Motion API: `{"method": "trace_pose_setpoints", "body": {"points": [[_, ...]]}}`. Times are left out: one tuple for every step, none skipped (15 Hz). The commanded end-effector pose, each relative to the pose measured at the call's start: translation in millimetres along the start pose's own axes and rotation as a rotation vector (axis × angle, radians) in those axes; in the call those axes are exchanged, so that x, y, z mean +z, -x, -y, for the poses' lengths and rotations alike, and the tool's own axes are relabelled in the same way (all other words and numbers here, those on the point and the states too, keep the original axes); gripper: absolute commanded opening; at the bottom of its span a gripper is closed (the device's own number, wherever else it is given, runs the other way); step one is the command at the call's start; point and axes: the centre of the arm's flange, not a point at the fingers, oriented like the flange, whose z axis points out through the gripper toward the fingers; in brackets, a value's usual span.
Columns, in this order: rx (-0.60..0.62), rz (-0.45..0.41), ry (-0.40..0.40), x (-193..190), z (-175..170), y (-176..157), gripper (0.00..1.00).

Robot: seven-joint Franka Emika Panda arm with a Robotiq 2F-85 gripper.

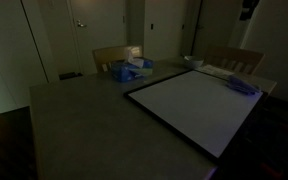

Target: Use the cloth to wipe the whiteboard on the table

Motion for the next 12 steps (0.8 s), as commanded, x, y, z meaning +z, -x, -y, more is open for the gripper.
{"method": "trace_pose_setpoints", "body": {"points": [[-0.014, -0.005, -0.035, 18.5, -11.8, 14.1, 1.0], [-0.024, -0.001, -0.045, 23.5, -14.0, 17.1, 1.0], [-0.033, 0.002, -0.053, 28.9, -15.9, 20.2, 1.0], [-0.045, 0.004, -0.061, 35.8, -18.9, 23.6, 1.0], [-0.055, 0.004, -0.069, 43.8, -21.2, 25.7, 1.0], [-0.064, 0.003, -0.072, 50.6, -23.4, 28.5, 1.0], [-0.068, 0.002, -0.074, 58.0, -25.5, 31.4, 1.0], [-0.063, 0.01, -0.073, 66.0, -28.2, 34.5, 1.0], [-0.062, 0.01, -0.072, 74.0, -30.1, 36.7, 1.0], [-0.051, 0.018, -0.065, 83.4, -34.4, 37.1, 1.0], [-0.036, 0.02, -0.059, 91.8, -38.4, 37.9, 1.0], [-0.016, 0.025, -0.054, 101.1, -42.6, 38.8, 1.0]]}}
